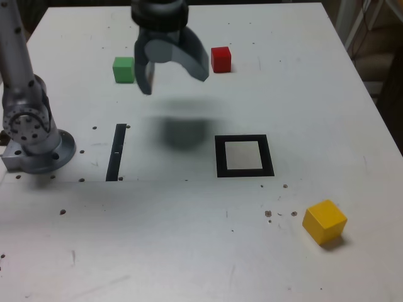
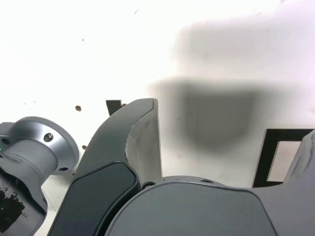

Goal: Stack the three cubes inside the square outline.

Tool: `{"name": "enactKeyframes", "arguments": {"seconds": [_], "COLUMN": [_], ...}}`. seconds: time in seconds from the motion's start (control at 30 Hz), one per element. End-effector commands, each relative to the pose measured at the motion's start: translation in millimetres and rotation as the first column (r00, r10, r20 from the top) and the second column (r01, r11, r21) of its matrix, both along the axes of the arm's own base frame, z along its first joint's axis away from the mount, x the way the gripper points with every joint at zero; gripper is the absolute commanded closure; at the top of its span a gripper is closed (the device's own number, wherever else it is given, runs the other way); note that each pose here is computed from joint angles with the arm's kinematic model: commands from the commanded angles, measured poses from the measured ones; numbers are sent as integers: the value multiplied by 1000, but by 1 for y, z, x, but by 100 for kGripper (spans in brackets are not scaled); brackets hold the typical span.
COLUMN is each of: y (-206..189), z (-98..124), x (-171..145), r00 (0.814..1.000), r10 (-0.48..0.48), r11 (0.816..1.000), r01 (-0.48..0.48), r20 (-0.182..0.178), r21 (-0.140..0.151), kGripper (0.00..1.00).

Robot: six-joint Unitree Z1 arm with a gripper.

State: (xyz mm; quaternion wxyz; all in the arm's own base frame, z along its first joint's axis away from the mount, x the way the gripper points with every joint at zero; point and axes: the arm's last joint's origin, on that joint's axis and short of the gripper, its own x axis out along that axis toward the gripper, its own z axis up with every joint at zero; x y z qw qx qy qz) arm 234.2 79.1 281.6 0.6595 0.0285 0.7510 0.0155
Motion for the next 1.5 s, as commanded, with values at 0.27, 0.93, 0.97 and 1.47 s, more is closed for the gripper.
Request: {"name": "enactKeyframes", "arguments": {"seconds": [0.27, 0.93, 0.97, 1.47], "y": [33, 129, 134, 184], "z": [-3, -10, -11, -34], "x": [32, 82, 84, 97], "r00": [1000, 994, 993, 986], "r10": [22, 113, 117, 159], "r11": [1000, 993, 993, 987], "r01": [-22, -113, -116, -160], "r20": [-7, -2, -3, -41], "r21": [4, 28, 27, -6], "kGripper": [1, 1, 1, 1]}}
